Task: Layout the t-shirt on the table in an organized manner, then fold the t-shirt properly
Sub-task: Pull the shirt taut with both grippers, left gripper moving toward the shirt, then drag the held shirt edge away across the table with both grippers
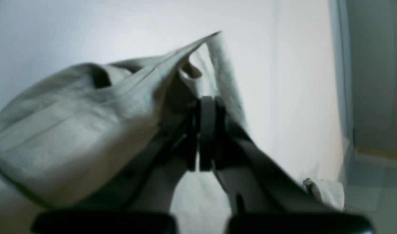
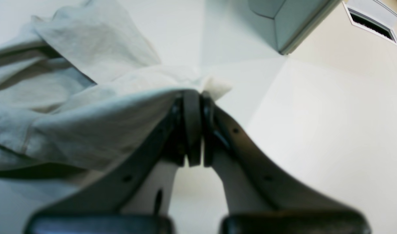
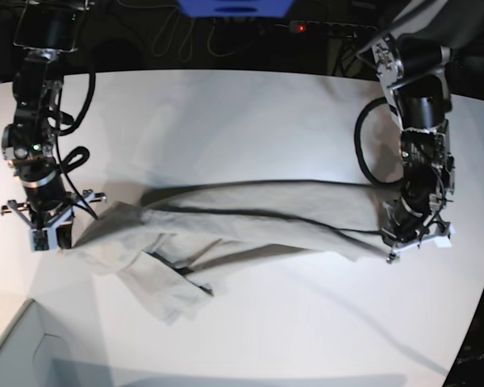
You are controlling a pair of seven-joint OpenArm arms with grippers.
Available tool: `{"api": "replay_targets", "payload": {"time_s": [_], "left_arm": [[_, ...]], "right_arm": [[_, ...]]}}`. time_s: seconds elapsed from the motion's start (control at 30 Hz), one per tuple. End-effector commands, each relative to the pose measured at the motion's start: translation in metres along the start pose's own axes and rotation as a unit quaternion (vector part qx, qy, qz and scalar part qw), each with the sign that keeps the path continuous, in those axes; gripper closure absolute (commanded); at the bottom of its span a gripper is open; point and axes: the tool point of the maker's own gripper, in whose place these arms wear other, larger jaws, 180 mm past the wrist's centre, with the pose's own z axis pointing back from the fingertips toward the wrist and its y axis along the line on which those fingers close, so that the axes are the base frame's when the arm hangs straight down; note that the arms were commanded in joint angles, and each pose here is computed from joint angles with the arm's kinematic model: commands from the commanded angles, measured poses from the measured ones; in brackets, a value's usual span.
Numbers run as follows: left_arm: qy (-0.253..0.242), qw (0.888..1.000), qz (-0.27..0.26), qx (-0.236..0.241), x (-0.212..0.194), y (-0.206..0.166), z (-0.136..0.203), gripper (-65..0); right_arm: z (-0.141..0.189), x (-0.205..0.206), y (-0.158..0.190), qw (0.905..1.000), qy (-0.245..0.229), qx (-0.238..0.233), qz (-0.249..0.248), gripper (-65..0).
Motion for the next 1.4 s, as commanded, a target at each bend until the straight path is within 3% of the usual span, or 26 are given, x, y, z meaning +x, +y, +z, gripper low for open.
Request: {"api": "replay_targets", "payload": {"time_s": [0.0,0.17,0.3,0.57,0.73,0.93,1.1,1.37], "left_arm": [[-0.031,0.999,-0.007,-0.034,0.025,-0.026,0.003,-0.1],[-0.069,0.994,-0.002,-0.083,0.044,-0.042,0.037,-0.1],[-0.05,0.991,0.003,-0.125,0.039,-0.047,0.071,-0.1],[-0.067,0.989,0.025,-0.128,0.031,-0.001,0.153,-0.1],[-0.073,0.993,0.035,-0.089,0.025,0.046,0.201,-0.1],[-0.078,0.994,0.078,-0.003,0.011,0.118,0.23,-0.1],[-0.068,0.991,0.109,0.038,-0.005,0.153,0.231,-0.1],[-0.059,0.988,0.132,0.056,-0.012,0.171,0.219,-0.1]], "right_arm": [[-0.002,0.015,-0.01,0.9997,-0.024,-0.01,0.003,0.0],[-0.001,0.016,-0.011,0.9996,-0.025,-0.011,0.005,0.0],[0.01,0.015,-0.01,0.9994,-0.029,-0.011,0.013,0.0],[0.06,0.001,-0.011,0.9988,-0.022,-0.016,0.041,0.0],[0.083,-0.03,-0.023,0.9984,0.017,-0.029,0.045,0.0],[0.106,-0.063,-0.027,0.9964,0.062,-0.03,0.049,0.0],[0.123,-0.088,-0.022,0.9936,0.097,-0.02,0.055,0.0],[0.147,-0.115,-0.022,0.9873,0.139,-0.004,0.076,0.0]]}}
